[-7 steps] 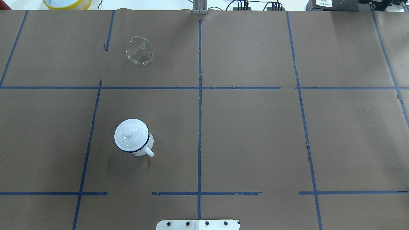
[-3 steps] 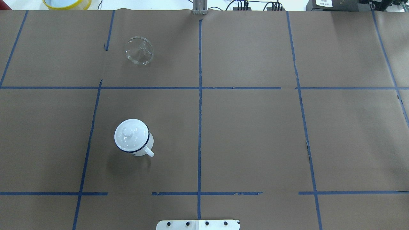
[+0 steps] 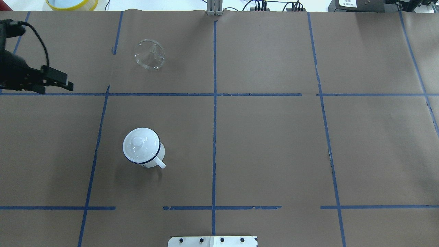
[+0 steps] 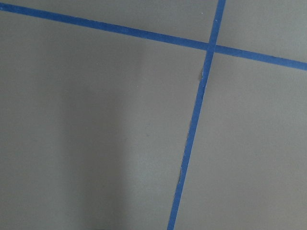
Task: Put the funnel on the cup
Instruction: 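Move the left gripper over the white lid on the enamel mug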
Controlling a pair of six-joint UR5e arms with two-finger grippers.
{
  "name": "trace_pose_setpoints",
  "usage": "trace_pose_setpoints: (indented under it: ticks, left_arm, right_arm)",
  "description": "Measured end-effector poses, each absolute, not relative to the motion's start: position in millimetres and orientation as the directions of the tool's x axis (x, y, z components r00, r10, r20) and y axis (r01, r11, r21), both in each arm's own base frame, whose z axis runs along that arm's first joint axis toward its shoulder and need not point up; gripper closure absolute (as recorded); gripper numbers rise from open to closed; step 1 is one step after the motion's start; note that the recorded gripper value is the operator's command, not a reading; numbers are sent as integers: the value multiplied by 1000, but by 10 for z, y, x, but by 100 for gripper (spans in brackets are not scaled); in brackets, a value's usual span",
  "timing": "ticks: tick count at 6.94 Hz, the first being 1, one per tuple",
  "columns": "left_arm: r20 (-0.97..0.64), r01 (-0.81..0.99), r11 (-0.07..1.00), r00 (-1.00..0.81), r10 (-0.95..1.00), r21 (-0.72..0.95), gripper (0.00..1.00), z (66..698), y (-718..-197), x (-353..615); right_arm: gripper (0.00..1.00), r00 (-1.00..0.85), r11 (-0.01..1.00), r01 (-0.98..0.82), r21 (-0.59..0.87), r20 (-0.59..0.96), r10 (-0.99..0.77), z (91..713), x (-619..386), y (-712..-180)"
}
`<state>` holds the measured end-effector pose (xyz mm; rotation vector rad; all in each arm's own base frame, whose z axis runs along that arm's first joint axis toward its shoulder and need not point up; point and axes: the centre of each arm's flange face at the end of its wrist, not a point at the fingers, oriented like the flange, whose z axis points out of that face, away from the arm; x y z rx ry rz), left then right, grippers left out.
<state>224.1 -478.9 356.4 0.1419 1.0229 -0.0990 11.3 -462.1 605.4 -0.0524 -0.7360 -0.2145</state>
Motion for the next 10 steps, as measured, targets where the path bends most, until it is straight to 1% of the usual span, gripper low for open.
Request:
trace_pose_setpoints:
  ticks: [3,4,7,8,10]
  left_arm:
    - [-778,181,982,608,-157,-56,0,2714,-4651,3442]
    - [-762,189,979,622,-181,-79,0,2583,-4519,3697]
    - [-742,198,974,636,-214,-112,1,2495,-4103,4166]
    - [-743,194,974,635,-213,-114,6,2475,-4036,4205]
    - [-745,185,976,634,-207,-113,8,2461,-3965,4240]
  right_arm:
    - [0,720,977,212,28,671,-176,6051,113,-4621]
    - [0,720,977,212,28,671,-176,6051,113,-4621]
    - [0,720,977,212,28,671,-176,6051,113,-4621]
    - [0,720,977,212,28,671,-176,6051,114,-4621]
    - [0,720,977,212,28,671,-176,6052,113,-4621]
